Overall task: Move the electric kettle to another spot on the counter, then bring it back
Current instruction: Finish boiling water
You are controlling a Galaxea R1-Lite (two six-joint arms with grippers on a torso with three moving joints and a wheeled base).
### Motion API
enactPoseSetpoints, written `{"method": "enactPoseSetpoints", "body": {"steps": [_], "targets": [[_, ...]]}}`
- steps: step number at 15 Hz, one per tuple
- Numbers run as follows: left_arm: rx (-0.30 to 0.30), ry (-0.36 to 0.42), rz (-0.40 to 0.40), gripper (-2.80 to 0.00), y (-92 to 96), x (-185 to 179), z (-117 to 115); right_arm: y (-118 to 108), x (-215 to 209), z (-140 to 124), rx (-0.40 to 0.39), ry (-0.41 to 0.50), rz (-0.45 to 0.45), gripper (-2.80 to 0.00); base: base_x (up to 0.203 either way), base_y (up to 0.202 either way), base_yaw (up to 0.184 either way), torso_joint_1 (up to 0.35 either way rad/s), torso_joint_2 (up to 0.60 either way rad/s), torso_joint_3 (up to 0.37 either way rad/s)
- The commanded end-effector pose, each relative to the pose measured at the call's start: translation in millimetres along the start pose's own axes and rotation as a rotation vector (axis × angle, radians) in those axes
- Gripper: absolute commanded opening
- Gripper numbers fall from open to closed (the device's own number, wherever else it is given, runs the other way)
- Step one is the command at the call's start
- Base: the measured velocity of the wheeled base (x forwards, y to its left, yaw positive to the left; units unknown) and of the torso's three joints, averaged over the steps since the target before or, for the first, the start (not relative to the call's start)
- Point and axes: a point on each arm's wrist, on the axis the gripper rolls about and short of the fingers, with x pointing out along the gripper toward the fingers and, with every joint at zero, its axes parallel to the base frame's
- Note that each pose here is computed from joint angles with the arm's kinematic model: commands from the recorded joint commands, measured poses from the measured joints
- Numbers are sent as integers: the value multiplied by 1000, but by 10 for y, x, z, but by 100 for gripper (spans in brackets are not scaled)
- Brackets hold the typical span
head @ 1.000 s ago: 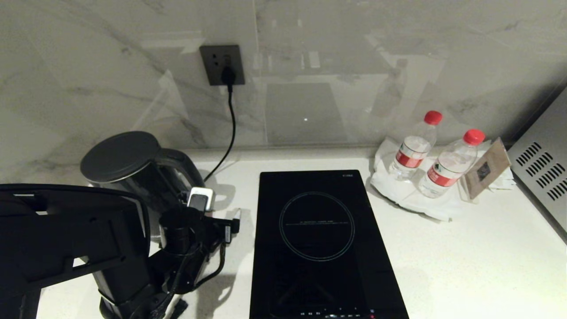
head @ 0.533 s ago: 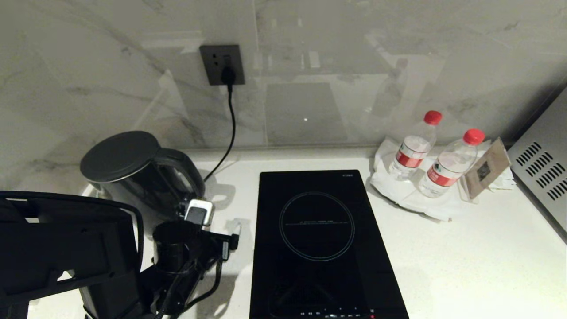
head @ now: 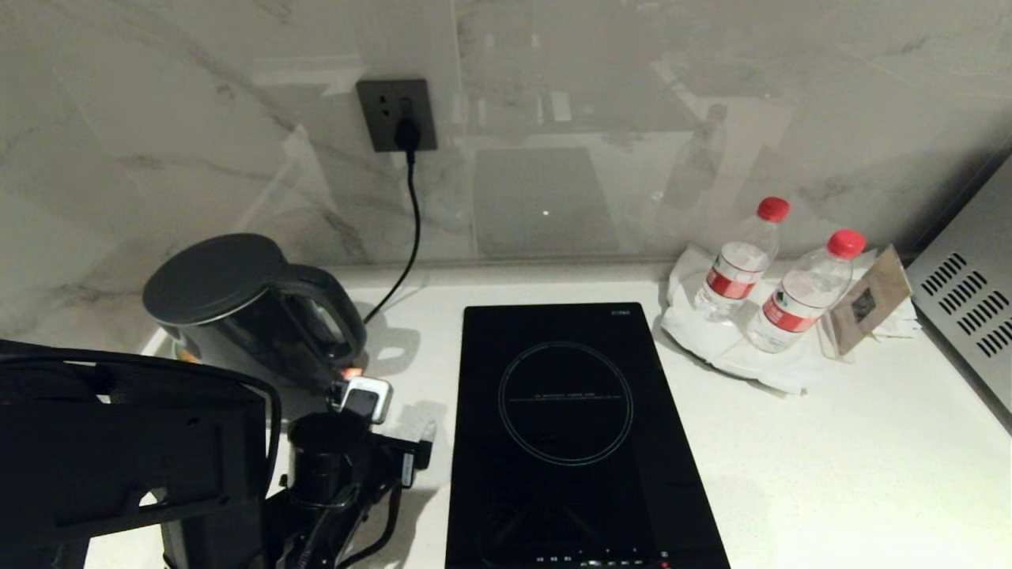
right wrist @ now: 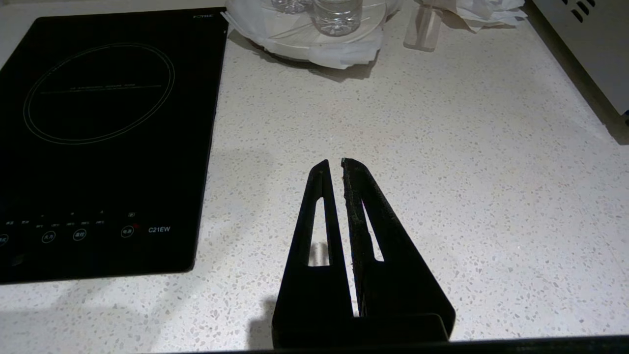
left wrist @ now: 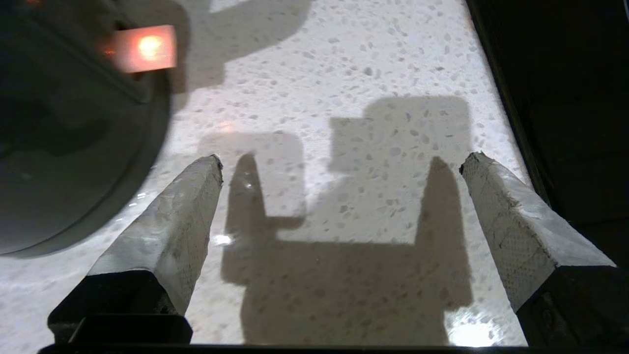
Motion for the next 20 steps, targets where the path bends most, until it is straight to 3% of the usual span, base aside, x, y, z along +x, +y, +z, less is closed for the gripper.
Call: {"method": "enactPoseSetpoints", "body": {"steps": [1, 7, 12, 20], "targets": [[-2, -8, 8, 0, -56, 109, -34, 0, 0, 0, 0, 0, 0, -280, 0, 0, 0, 0, 0, 0], [-14, -21, 39, 0, -50, 255, -46, 0, 0, 0, 0, 0, 0, -280, 0, 0, 0, 0, 0, 0], [-58, -61, 125, 0, 201, 447, 53, 0, 0, 0, 0, 0, 1, -280, 0, 0, 0, 0, 0, 0], [-61, -69, 126, 0, 209, 431, 80, 0, 0, 0, 0, 0, 1, -280, 0, 0, 0, 0, 0, 0]]}}
